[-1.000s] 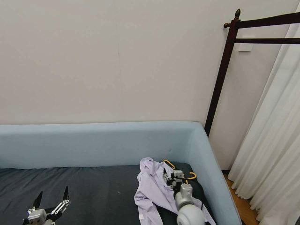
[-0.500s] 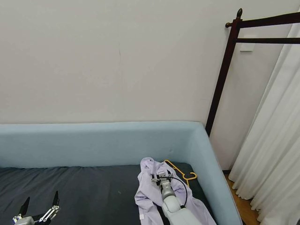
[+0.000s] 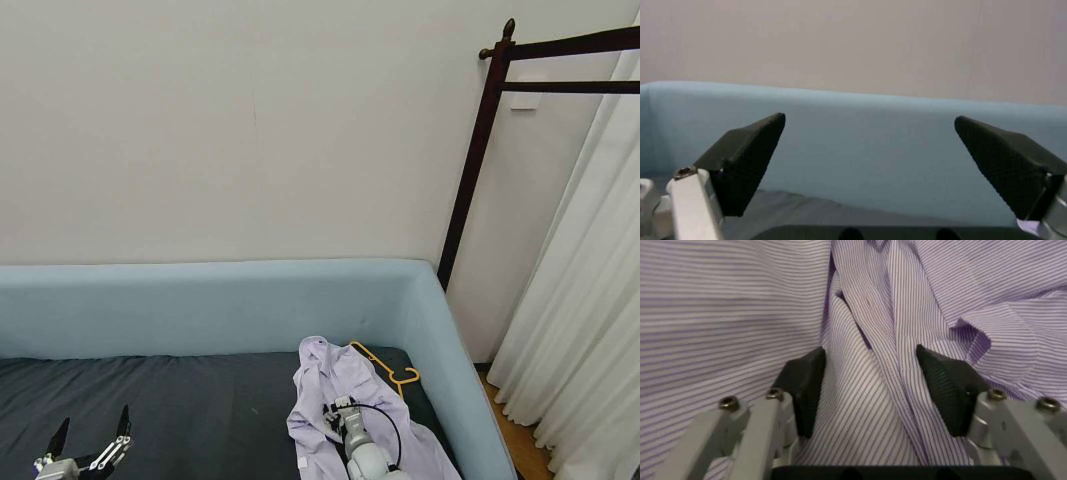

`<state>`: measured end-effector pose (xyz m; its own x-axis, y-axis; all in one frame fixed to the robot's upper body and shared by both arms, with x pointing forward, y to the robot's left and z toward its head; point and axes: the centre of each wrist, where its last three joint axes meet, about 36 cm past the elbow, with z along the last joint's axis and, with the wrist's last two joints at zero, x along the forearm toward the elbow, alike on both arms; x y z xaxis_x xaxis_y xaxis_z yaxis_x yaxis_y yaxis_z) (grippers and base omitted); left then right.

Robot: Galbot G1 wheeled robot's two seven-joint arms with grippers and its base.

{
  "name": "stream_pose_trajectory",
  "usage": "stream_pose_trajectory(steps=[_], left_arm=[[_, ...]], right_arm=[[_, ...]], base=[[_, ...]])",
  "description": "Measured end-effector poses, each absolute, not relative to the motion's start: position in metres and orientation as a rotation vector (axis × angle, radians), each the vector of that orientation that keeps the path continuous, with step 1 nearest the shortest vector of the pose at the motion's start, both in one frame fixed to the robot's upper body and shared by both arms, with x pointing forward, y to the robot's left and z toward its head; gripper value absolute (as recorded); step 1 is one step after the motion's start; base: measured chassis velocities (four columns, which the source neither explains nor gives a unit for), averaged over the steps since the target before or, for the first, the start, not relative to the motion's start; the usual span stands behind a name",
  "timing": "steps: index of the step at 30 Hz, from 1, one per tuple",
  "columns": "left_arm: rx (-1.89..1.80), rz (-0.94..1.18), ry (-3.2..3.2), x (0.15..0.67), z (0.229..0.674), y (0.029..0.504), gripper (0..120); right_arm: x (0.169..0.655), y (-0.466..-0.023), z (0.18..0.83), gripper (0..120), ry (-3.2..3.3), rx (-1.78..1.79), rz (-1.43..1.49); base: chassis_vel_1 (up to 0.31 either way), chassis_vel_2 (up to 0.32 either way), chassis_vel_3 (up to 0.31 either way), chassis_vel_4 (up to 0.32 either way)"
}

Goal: Pick up the clothes from the sofa and hang them on the clothes hanger.

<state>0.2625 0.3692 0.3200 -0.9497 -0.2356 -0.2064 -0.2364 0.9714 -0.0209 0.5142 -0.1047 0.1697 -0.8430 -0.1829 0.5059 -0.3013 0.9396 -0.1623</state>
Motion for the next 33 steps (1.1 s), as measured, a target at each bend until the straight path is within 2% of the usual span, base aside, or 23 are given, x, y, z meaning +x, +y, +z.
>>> stream_pose_trajectory(steps=[1,3,7,8,11,12,14,20,23,33], left_arm=[[-0.353,0.006,2.912,0.263,0.319,0.369,100],[-0.354,0.006,2.913,0.263,0.319,0.37,100],[-0.355,0.002,2.915,0.264,0.317,0.369,100],[-0.355,0.002,2.915,0.264,0.317,0.369,100],[-0.356,0.0,2.918,0.264,0.316,0.369,100],[-0.356,0.0,2.918,0.264,0.316,0.369,100],[-0.354,-0.001,2.917,0.265,0.315,0.369,100],[-0.348,-0.003,2.915,0.268,0.315,0.368,100],[-0.345,-0.005,2.916,0.273,0.313,0.369,100],[-0.329,-0.028,2.919,0.283,0.306,0.363,100]], right_arm=[[0.512,-0.105,0.169,48,-2.592,0.35,0.33],[0.512,-0.105,0.168,45,-2.592,0.351,0.335],[0.508,-0.104,0.167,24,-2.594,0.352,0.362],[0.508,-0.104,0.167,24,-2.594,0.352,0.362],[0.504,-0.103,0.166,11,-2.603,0.36,0.364],[0.504,-0.103,0.166,11,-2.603,0.36,0.364],[0.502,-0.105,0.168,1,-2.625,0.364,0.353],[0.486,-0.103,0.177,0,-2.684,0.398,0.283],[0.443,-0.102,0.185,0,-2.727,0.499,0.253],[0.363,-0.107,0.199,0,-2.705,0.694,0.259]], base=[[0.0,0.0,0.0,0.0],[0.0,0.0,0.0,0.0],[0.0,0.0,0.0,0.0],[0.0,0.0,0.0,0.0],[0.0,0.0,0.0,0.0],[0.0,0.0,0.0,0.0],[0.0,0.0,0.0,0.0],[0.0,0.0,0.0,0.0],[0.0,0.0,0.0,0.0],[0.0,0.0,0.0,0.0]])
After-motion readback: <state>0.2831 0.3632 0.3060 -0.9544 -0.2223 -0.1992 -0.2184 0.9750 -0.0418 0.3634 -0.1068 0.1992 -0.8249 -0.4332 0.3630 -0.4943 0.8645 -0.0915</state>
